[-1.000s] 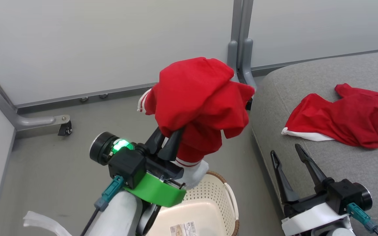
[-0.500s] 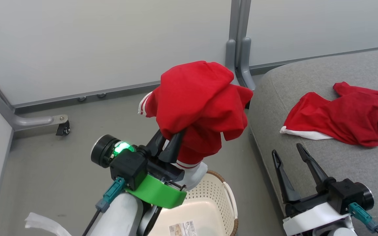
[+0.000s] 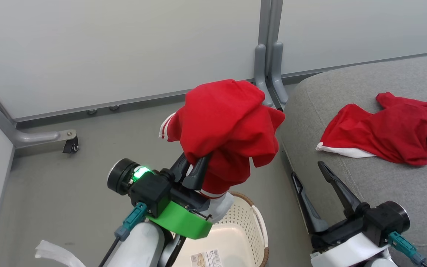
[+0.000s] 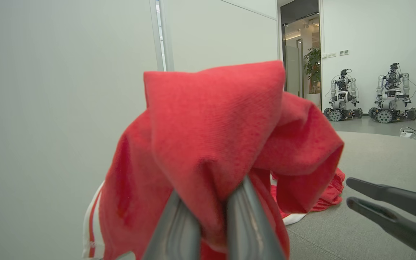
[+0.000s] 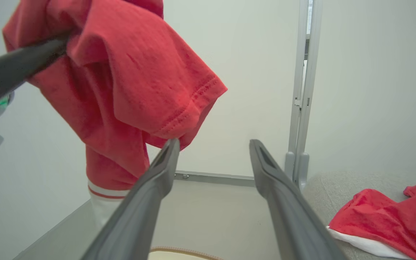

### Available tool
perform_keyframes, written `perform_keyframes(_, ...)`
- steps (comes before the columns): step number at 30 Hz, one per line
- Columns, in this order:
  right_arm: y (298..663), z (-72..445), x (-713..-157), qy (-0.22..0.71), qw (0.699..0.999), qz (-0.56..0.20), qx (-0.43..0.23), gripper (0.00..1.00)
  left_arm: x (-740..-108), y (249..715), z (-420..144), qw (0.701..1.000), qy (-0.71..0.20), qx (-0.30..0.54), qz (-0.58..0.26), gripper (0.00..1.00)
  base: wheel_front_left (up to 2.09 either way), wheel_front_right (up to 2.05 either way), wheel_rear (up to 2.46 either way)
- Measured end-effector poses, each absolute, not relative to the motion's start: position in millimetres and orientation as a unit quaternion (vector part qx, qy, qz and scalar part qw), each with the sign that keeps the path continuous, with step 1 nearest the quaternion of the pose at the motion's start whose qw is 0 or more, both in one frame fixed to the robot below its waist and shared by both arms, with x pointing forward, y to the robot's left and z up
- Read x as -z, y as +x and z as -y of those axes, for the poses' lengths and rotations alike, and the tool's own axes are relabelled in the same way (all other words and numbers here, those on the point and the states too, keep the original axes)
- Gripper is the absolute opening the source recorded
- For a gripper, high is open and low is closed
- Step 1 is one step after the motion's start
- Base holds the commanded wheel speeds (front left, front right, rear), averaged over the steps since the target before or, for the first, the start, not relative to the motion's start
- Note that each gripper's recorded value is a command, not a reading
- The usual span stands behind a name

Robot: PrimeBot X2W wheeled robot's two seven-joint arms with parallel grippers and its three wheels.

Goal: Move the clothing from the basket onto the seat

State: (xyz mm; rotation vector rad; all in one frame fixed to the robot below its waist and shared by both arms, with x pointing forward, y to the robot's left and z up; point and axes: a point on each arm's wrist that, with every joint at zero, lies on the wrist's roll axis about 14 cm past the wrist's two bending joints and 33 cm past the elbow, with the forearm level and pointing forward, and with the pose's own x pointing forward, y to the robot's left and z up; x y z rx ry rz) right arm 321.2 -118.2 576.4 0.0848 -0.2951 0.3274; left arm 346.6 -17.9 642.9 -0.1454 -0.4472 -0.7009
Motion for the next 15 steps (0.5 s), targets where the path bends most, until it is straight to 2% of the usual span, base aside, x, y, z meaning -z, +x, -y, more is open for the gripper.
perform_keyframes(9,315,96,-610,0.036,0.956,0.194,-0.216,1.00,-635,348,19,0.915,-0.069,0.342,0.205,0.00,0.00,0.00,0.00)
perform_keyframes(15,319,83,-611,0.007,0.949,0.196,-0.247,1.00,-629,349,21,0.915,-0.066,0.346,0.196,0.00,0.00,0.00,0.00)
